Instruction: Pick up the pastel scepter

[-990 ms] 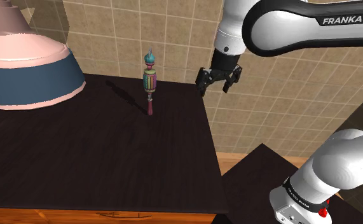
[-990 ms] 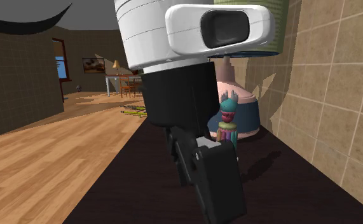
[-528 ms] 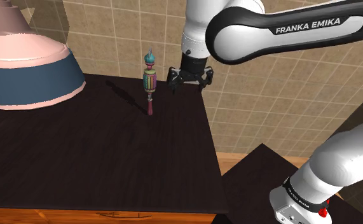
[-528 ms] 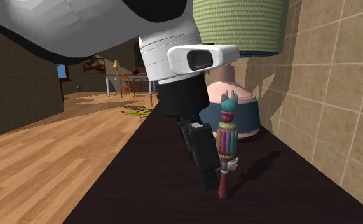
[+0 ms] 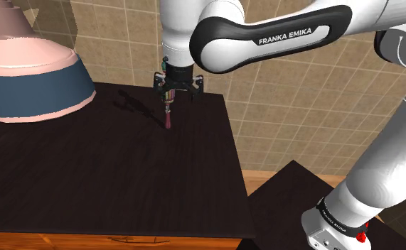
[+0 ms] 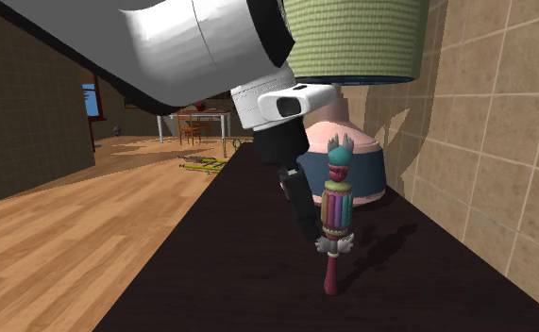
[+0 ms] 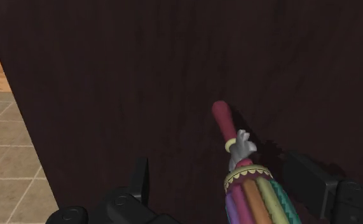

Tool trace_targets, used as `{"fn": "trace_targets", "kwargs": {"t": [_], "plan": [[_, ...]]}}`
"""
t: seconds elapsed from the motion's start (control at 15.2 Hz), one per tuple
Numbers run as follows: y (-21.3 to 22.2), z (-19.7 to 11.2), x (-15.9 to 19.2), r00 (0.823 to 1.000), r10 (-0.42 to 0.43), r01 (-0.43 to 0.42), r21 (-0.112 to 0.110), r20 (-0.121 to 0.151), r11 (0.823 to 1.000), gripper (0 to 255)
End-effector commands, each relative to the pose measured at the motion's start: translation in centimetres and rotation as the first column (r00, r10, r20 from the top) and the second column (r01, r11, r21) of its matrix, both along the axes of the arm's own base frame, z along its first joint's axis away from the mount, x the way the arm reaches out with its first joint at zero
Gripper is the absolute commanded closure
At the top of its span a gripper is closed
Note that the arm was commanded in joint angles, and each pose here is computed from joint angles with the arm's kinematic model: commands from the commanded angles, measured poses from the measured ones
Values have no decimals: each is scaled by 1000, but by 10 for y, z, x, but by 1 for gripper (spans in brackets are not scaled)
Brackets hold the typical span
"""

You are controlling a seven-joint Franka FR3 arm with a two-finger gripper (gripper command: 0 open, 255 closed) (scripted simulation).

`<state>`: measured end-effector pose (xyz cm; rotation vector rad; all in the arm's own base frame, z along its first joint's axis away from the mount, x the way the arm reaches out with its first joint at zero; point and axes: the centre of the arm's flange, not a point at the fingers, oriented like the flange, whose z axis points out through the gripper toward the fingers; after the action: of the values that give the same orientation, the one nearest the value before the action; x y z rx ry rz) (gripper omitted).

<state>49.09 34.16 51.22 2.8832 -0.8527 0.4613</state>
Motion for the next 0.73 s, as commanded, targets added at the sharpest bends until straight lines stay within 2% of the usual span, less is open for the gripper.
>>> {"fn": "trace_targets", "kwargs": {"t": [0.0, 0.13, 0.66], "plan": [[14, -8, 23, 999, -41, 41, -4, 28, 999, 0], [25, -10, 38, 997, -66, 66, -6, 45, 998, 0], [25, -50, 38, 997, -66, 66, -6, 45, 998, 0]]}}
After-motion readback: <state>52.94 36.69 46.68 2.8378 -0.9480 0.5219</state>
